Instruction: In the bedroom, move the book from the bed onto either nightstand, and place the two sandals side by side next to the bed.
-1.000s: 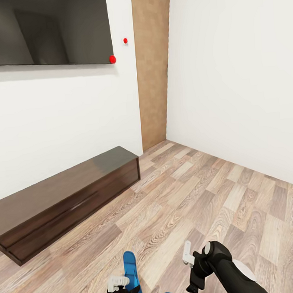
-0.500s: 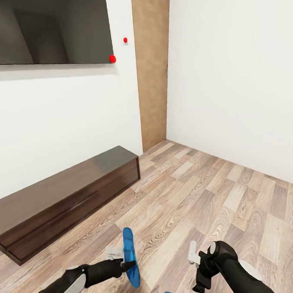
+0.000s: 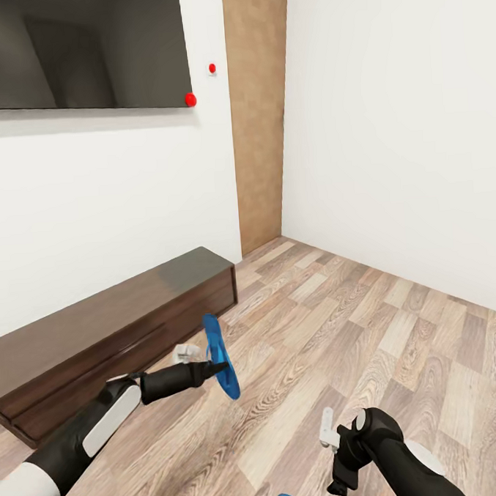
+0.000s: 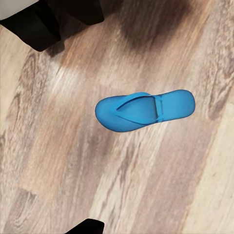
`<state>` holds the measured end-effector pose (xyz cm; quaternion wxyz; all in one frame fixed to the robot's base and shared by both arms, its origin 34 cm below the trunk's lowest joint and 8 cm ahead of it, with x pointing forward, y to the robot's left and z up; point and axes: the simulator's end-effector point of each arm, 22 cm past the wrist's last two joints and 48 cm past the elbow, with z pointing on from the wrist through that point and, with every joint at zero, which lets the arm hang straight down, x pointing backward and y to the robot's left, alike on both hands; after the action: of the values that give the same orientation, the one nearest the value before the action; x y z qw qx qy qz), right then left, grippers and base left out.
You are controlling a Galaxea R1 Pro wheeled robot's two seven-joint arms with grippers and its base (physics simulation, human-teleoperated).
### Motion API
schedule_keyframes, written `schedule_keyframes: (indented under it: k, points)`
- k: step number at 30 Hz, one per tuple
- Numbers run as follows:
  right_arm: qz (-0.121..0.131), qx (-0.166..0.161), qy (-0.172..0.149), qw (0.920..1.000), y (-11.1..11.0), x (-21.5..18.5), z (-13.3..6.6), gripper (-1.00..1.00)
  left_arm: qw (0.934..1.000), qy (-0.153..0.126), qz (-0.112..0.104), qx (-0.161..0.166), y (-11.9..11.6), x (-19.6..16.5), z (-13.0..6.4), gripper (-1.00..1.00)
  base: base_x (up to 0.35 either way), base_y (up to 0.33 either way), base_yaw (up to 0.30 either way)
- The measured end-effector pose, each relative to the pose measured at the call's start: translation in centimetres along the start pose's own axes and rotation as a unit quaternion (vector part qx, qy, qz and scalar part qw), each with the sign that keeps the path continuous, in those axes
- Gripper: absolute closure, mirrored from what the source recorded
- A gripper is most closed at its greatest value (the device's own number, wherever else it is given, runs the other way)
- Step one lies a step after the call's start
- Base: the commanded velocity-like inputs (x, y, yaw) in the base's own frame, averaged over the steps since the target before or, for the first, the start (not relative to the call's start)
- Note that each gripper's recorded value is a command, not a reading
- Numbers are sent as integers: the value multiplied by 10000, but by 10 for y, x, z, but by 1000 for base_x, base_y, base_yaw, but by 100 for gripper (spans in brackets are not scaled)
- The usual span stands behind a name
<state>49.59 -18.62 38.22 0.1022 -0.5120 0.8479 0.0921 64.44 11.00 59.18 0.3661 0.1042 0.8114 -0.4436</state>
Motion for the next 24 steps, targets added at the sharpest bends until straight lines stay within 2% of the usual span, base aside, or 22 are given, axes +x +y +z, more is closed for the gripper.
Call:
schedule_keyframes:
  k: [4, 7, 12, 24]
  points:
    - [0, 1, 0, 10000, 0, 0, 0, -100, 9988, 30, 449, 191, -29, -6, 13, 100, 0, 0, 0]
    - [1, 2, 6, 10000, 1, 3, 6, -100, 9967, 153, 779, 156, -32, 5, 22, 100, 0, 0, 0]
    - [0, 3, 2, 10000, 2, 7, 16, -100, 9953, 214, 931, 168, -32, 18, 31, 100, 0, 0, 0]
    - [2, 5, 3, 10000, 7, 17, 41, -100, 9949, 222, 973, 179, -20, 42, 37, 100, 0, 0, 0]
